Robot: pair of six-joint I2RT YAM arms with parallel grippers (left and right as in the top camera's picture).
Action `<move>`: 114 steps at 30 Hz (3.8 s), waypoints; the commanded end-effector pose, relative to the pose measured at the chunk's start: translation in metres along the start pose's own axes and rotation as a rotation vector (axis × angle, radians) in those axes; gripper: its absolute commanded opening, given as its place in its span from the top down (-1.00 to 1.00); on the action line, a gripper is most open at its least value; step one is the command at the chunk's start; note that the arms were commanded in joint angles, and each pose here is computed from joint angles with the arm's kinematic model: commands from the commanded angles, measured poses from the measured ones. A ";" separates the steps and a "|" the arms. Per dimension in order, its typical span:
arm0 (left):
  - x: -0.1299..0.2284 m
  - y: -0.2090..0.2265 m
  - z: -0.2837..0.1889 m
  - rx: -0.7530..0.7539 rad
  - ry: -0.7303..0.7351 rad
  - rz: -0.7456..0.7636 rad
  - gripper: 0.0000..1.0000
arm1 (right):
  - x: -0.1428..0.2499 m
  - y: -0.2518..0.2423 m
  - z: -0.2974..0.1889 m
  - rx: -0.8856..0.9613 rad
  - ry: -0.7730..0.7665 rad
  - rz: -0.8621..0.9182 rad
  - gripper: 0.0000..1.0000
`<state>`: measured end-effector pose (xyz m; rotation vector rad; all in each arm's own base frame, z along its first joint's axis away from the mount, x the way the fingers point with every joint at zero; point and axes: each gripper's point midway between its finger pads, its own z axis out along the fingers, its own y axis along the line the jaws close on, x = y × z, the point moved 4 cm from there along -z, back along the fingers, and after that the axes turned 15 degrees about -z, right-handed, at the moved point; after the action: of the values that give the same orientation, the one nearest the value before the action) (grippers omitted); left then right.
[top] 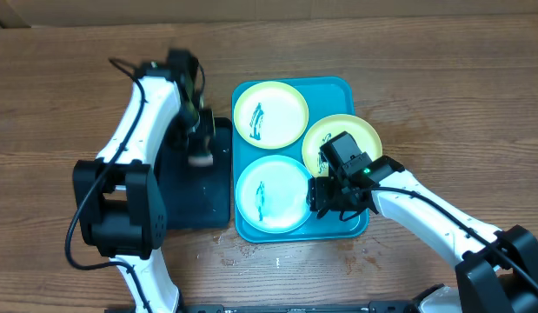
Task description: Clean dirty plates on tray and stack at the side
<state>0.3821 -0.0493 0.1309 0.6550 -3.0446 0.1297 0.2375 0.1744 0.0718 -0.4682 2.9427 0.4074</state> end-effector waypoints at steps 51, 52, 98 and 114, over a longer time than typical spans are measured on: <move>0.143 -0.095 0.099 -0.021 -0.101 0.141 0.92 | 0.021 -0.047 0.036 0.287 0.039 0.218 0.90; 0.142 -0.095 0.103 -0.026 -0.094 0.142 0.92 | 0.021 -0.047 0.035 0.288 0.039 0.218 0.90; 0.220 -0.134 0.139 0.223 0.328 0.200 0.92 | 0.020 -0.045 0.036 0.275 0.031 0.254 0.90; 0.225 -0.112 0.145 0.072 0.295 0.116 0.91 | 0.017 -0.045 0.036 0.269 0.017 0.252 0.91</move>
<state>0.2483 -0.2819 0.0397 0.3323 -2.8572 0.5986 0.2492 0.1455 0.0432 -0.0646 2.9706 0.1074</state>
